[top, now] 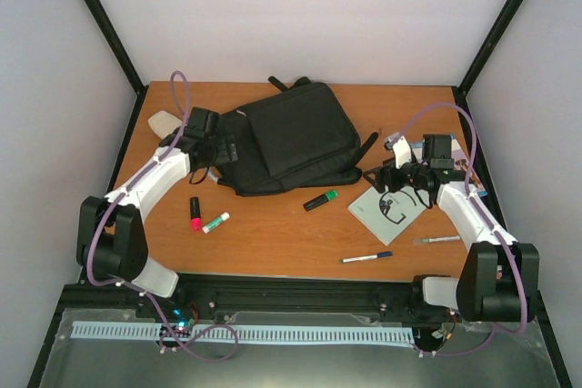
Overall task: Pack the student bag
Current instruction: Adjust the student bag at the center of the board.
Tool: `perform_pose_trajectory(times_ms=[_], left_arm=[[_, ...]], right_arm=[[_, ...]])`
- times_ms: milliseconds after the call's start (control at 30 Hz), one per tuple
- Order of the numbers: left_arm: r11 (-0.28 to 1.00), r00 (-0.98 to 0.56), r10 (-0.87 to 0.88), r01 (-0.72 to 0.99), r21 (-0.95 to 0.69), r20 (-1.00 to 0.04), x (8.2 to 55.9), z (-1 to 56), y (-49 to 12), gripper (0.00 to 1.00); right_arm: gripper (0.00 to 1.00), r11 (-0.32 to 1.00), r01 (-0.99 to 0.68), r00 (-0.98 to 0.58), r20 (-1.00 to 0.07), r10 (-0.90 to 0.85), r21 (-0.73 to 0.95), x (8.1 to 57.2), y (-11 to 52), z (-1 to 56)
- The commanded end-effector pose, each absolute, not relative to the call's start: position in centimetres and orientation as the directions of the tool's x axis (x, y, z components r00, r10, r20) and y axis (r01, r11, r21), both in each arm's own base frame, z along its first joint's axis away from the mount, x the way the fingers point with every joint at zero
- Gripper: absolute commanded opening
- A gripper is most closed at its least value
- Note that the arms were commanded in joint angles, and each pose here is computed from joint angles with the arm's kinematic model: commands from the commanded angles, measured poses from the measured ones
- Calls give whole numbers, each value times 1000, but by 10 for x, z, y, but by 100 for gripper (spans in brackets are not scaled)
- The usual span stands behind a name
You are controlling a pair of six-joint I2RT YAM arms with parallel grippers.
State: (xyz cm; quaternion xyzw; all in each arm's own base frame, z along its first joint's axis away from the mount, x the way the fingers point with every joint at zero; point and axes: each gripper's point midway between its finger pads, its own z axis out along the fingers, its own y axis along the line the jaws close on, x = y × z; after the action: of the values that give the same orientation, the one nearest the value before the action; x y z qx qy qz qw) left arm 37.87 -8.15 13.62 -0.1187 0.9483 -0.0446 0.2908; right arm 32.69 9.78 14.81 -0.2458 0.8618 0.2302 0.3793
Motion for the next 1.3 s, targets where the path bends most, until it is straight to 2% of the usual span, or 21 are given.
perform_pose_trajectory(times_ms=[0, 200, 467, 733, 867, 1000, 1100, 1267], left_arm=[[936, -800, -344, -248, -251, -492, 385, 138, -77, 97], [914, -804, -395, -295, -279, -445, 385, 123, -70, 98], [864, -853, -444, -327, -383, -273, 369, 82, -94, 95], [852, -890, -403, -278, -444, -215, 356, 66, -118, 93], [854, -900, -363, -218, -473, -241, 361, 69, -137, 92], [861, -919, -315, -172, -478, -236, 360, 68, -158, 89], [859, -931, -279, -133, -495, -235, 357, 67, -174, 78], [828, -956, -226, -88, -553, -186, 339, 68, -199, 75]], right_arm=[[82, 700, -677, -556, -781, -285, 227, 320, 112, 152], [80, 681, -694, -548, -784, -291, 233, 317, 115, 152], [78, 670, -705, -546, -782, -301, 235, 317, 116, 153], [78, 673, -707, -536, -785, -312, 215, 316, 114, 154], [78, 673, -707, -538, -782, -314, 216, 316, 114, 154], [78, 677, -705, -539, -779, -319, 211, 316, 113, 153], [78, 689, -693, -551, -773, -314, 214, 318, 112, 151], [77, 762, -605, -610, -750, -255, 232, 333, 102, 147]])
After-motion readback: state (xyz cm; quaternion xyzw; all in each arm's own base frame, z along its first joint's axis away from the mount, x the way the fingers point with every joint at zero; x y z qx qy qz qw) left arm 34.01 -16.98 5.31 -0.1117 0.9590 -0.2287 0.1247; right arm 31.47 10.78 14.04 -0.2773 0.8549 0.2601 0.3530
